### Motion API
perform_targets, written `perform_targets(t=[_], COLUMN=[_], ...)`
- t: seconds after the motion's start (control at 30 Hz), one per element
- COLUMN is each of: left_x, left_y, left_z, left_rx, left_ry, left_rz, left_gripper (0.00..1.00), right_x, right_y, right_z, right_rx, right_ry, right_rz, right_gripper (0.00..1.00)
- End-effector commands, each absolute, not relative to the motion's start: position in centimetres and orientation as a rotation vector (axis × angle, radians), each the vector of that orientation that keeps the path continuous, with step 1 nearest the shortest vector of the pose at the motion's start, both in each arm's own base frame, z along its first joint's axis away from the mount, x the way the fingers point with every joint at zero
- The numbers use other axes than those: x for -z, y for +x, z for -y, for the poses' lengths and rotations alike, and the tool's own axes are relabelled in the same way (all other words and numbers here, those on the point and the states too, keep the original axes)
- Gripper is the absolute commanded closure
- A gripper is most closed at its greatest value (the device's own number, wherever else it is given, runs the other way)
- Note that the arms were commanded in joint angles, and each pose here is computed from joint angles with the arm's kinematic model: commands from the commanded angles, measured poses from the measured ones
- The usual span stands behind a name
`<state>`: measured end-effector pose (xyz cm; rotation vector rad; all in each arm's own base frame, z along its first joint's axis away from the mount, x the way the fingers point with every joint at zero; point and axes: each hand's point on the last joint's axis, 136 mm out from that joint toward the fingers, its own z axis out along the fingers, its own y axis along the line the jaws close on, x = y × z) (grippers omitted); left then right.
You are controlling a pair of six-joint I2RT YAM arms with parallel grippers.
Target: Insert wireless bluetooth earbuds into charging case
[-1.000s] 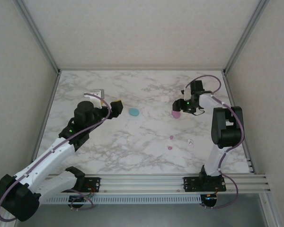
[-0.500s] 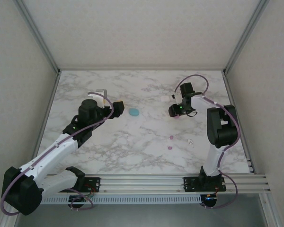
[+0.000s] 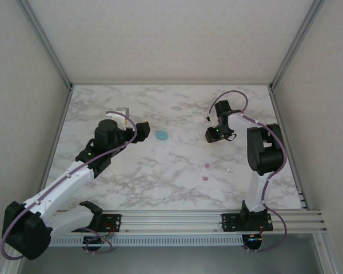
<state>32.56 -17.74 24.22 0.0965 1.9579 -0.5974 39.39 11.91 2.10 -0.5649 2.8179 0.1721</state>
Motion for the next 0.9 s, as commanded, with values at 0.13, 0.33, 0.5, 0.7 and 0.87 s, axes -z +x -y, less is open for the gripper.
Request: perform_targets(t=[0.13,0.33,0.5,0.7,0.87], left_x=[-27.5,-31.7,-33.3,-34.1,-33.2], left_y=[33.8,33.8,33.5,31.5,30.7], left_z=[19.4,24.0,27.5,31.8,33.9], left_rx=[0.75,1.068,1.279,1.366,1.36], left_ry=[0.07,0.138,0.2,0.353,0.418], left_rz=[-1.956,-1.938,-1.975,-2.001,-2.059], left_gripper=[0.03,0.11,0.17,0.18,0.24], right_x=[-10.9,-21.2,-25.6,-28.4,-29.9], right_y=[37.4,32.4,29.3,28.2,28.3], right_z=[-18.0,-23.3,-25.3,-26.4,-26.8], right_rx=[-0.469,-0.71,-0.766,-0.808,-0.805], right_ry=[-0.797,-1.063,-1.214,-1.269,-1.28], right_rz=[-2.479,-2.035,-1.785,-1.655,-1.591], right_gripper=[0.65,0.67,0.67,0.67,0.66])
